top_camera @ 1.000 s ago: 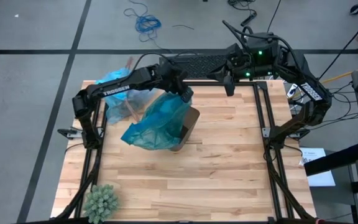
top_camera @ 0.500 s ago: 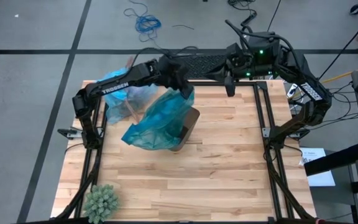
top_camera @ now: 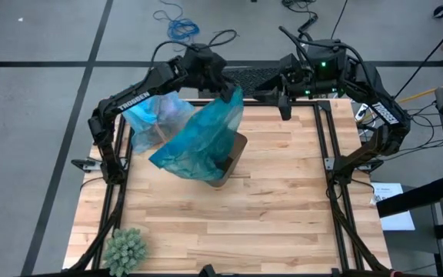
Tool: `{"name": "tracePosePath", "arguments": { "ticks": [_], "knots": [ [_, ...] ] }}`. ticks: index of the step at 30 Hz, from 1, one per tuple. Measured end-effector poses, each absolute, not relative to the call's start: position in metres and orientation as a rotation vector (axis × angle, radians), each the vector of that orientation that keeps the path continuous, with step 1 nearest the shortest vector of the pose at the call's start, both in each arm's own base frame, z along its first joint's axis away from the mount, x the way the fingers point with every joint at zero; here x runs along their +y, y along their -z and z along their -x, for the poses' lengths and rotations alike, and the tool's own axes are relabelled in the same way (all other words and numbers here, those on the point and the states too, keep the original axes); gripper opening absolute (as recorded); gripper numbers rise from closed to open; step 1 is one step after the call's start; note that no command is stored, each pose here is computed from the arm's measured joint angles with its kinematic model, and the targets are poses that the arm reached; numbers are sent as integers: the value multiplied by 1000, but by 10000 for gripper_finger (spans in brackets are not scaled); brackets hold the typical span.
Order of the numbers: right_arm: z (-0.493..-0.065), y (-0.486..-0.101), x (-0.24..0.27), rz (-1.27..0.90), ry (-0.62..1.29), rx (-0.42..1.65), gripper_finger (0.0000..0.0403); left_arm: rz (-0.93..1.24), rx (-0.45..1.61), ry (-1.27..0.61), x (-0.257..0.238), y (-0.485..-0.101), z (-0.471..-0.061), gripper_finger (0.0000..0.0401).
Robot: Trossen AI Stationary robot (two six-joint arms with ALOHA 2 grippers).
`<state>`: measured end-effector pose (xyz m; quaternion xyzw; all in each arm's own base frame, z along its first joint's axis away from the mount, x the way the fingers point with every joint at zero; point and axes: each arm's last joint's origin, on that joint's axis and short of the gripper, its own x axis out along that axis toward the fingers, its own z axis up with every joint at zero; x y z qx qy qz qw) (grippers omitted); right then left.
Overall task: Place trash/remove bag and relplace
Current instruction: Insert the blue trash bag into the black trash bin
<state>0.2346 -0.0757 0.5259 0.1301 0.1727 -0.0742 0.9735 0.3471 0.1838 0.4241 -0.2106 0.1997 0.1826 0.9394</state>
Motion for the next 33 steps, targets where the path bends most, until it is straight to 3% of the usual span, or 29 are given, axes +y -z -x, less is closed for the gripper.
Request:
{"name": "tracePosePath", "arguments": {
  "ticks": [9, 19, 25, 29, 33],
  "knots": [
    [-235, -526, -76, -250, 147, 347, 164, 497, 640, -420, 182, -395, -338, 183],
    [-241, -530, -71, -177, 49, 304, 186, 499, 499, -390, 186, -405, -346, 183],
    [-271, -500, -47, -41, -189, 501, 191, 514, 499, -347, 186, -405, -346, 183],
    [-280, -494, -35, 26, -247, 530, 155, 554, 502, -296, 189, -407, -340, 183],
    [-270, -485, -44, 80, -177, 650, 65, 581, 488, -283, 195, -409, -334, 183]
  ]
}}
